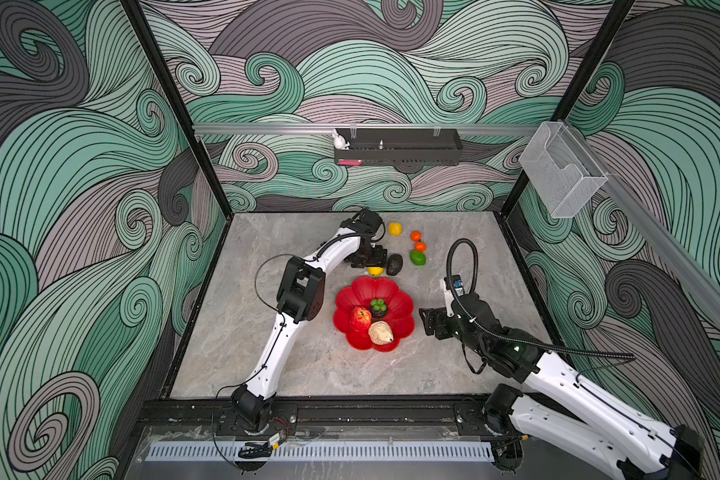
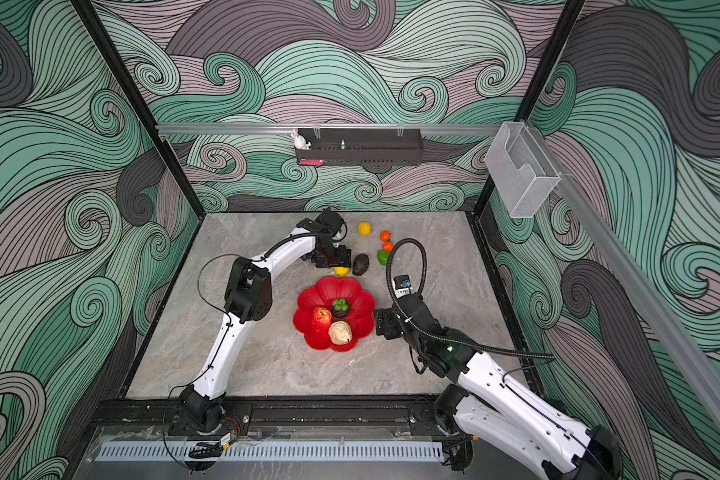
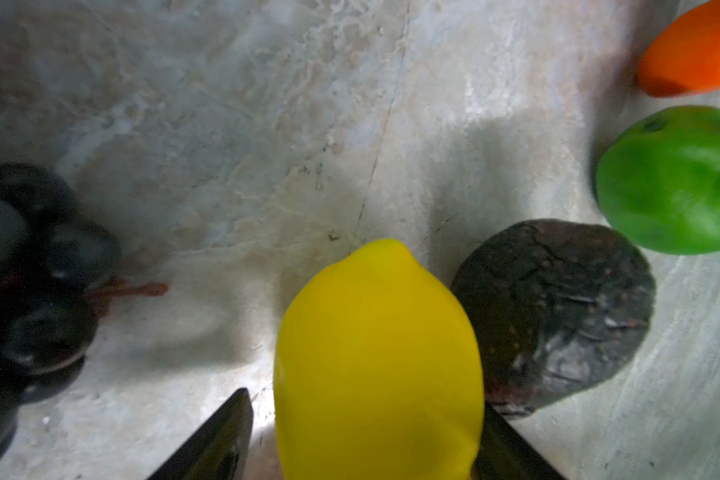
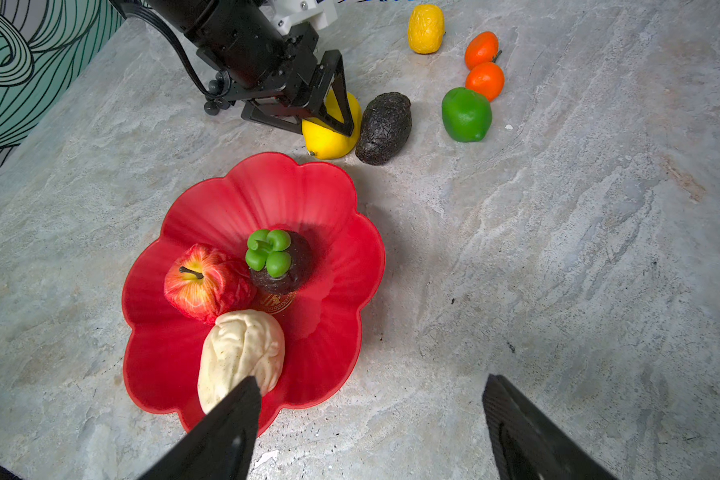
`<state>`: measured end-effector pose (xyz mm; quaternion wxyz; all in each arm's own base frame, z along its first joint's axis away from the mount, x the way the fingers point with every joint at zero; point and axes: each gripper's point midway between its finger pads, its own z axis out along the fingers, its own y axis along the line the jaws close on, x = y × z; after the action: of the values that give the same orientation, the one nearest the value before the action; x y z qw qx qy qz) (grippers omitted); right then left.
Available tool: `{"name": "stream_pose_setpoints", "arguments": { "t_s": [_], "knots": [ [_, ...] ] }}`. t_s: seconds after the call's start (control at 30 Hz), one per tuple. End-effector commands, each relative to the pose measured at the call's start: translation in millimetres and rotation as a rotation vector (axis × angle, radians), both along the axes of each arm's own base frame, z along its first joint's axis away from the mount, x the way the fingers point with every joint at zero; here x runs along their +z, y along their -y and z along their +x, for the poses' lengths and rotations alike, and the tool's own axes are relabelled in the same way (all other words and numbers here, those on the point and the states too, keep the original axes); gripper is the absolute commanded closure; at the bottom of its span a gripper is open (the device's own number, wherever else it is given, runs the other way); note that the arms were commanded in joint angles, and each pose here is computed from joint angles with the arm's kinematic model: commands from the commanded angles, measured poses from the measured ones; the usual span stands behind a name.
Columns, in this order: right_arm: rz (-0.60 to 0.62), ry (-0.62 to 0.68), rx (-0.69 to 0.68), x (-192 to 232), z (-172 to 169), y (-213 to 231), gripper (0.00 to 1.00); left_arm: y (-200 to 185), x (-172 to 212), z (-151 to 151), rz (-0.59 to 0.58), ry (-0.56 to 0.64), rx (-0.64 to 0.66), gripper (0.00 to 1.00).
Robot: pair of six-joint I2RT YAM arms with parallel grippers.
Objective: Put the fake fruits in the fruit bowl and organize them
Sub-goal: 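Lower the left gripper onto the large yellow lemon and grasp it, then lift the lemon and carry it toward the right gripper over the bowl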
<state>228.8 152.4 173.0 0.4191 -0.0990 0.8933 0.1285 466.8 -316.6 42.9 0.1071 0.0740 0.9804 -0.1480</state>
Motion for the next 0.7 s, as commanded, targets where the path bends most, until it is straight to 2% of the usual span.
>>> {"name": "stream_pose_setpoints", "arguments": {
  "t_s": [0.0,0.17,0.37,0.67],
  "knots": [
    [-0.001,0.014,-0.015,-1,4,2,0.14,-1,-6,-2,0.032,-0.016,0.013,0.24],
    [-0.002,0.013,-0.015,-1,4,2,0.14,-1,-4,1,0.027,-0.003,0.018,0.33],
    [0.007,0.007,-0.019,-1,4,2,0.14,-2,21,6,-0.002,0.059,0.044,0.40],
    [0.047,-0.005,0.002,10,3,-6,0.14,-17,101,7,-0.077,0.248,0.074,0.40]
  ]
}}
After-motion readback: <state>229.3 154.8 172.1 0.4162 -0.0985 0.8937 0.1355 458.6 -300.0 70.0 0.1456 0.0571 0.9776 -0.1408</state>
